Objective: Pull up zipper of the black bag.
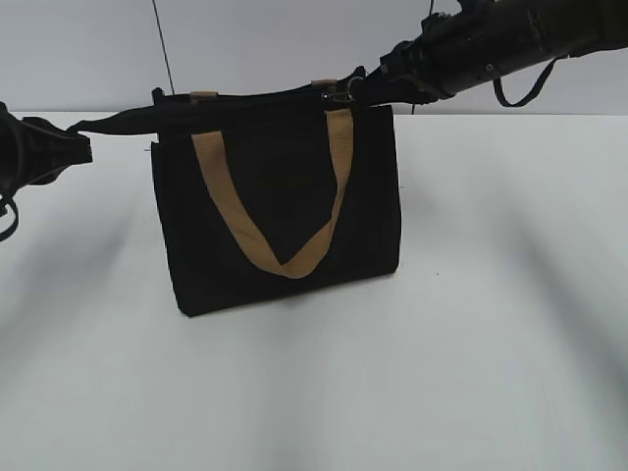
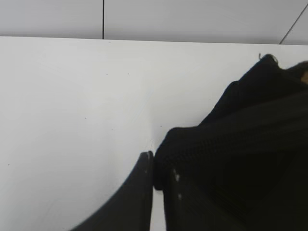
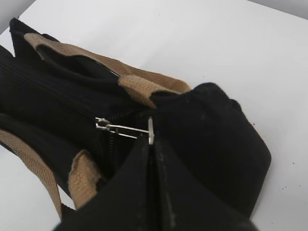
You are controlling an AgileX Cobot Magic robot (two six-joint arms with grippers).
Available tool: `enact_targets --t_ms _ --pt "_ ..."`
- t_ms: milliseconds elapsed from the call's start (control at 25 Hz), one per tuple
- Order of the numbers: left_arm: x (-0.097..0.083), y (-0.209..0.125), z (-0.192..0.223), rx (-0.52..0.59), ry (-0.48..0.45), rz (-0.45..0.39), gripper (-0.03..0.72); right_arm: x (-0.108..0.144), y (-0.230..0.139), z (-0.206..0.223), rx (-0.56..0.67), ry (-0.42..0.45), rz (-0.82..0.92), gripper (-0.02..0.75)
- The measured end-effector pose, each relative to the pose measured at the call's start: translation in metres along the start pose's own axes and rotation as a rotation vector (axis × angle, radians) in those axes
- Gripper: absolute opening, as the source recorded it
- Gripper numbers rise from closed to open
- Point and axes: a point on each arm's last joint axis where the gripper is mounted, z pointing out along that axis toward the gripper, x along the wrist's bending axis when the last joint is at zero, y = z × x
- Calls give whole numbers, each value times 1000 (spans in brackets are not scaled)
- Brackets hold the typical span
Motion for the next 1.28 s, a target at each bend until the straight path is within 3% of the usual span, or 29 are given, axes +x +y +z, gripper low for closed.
enact_targets --t_ms 120,160,320,440,600,840,1120,1280 --pt "0 0 0 1 0 0 41 1 1 -1 1 4 -3 31" --pt "0 0 0 3 2 -1 80 2 2 -3 -2 1 -9 76" --pt "1 -2 -2 38 28 -39 358 9 8 -14 -10 -1 -48 371" --pt "-6 1 -8 74 44 -47 419 17 12 -22 1 20 -81 473" --pt "-24 3 -21 114 39 -34 421 25 10 -30 53 50 -127 500" --pt "-38 5 -54 201 75 -58 421 52 9 -49 200 15 -205 504" --pt "-37 11 -113 228 134 -59 416 95 0 -72 305 -49 -225 504" --pt "-37 11 -152 240 98 -43 391 107 -29 -90 343 -63 -184 504"
